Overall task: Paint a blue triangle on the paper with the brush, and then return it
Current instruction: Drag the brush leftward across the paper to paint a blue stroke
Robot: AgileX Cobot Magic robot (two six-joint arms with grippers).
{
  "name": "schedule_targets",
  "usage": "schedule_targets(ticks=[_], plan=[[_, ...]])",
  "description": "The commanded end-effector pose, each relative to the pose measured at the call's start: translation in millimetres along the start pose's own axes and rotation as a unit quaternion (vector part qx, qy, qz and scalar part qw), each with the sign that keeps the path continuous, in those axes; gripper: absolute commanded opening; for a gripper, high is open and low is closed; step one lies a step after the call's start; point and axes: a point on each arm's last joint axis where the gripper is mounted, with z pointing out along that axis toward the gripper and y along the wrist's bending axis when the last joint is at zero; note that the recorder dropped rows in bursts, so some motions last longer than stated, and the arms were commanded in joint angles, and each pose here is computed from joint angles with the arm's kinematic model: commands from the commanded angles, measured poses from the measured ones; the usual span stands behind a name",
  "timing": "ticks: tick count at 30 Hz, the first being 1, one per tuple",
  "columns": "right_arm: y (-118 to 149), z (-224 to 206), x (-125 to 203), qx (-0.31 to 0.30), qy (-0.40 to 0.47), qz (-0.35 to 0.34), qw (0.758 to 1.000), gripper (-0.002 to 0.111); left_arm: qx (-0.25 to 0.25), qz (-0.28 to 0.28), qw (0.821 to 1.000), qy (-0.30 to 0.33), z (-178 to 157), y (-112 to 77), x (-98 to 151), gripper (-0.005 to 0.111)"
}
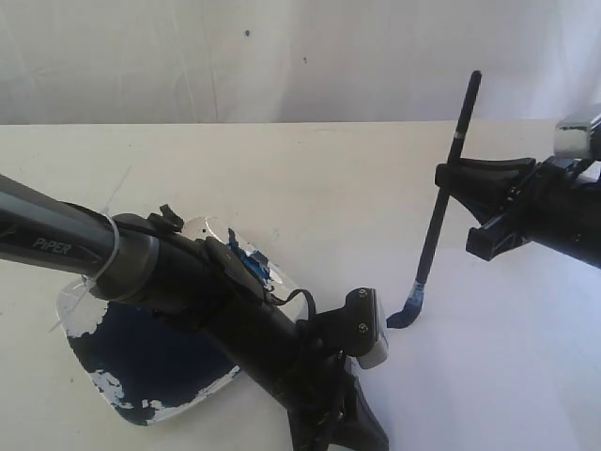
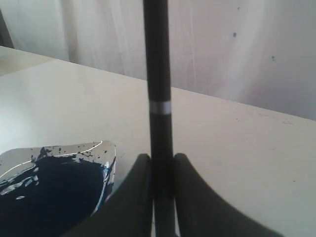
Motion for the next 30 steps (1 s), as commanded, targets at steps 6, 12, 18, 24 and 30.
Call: schedule_targets(ticks=[6,12,18,24,30], plan=[[-22,-23,-9,0.076,-0.008,-0.021,0.997,0.0,0.012,0.004,1.0,0.022,6,-2.9,9,0.0],[-27,-27,-8,0.09,-0.005,-0.02,0.996,0.0,0.012,0.004,1.0,0.022,6,-2.9,9,0.0],[-25,-27,-11,0.078,-0.02,-0.021,0.997,0.0,0.012,0.004,1.0,0.022,6,-2.9,9,0.0],[-15,-31,-27,0.055,-0.062,-0.01,0.997,0.0,0.012,0.003,1.0,0.022,6,-2.9,9,0.0],[6,-49,-42,0.085,-0.074,-0.025,0.993,0.0,0.012,0.003,1.0,0.022,6,-2.9,9,0.0]])
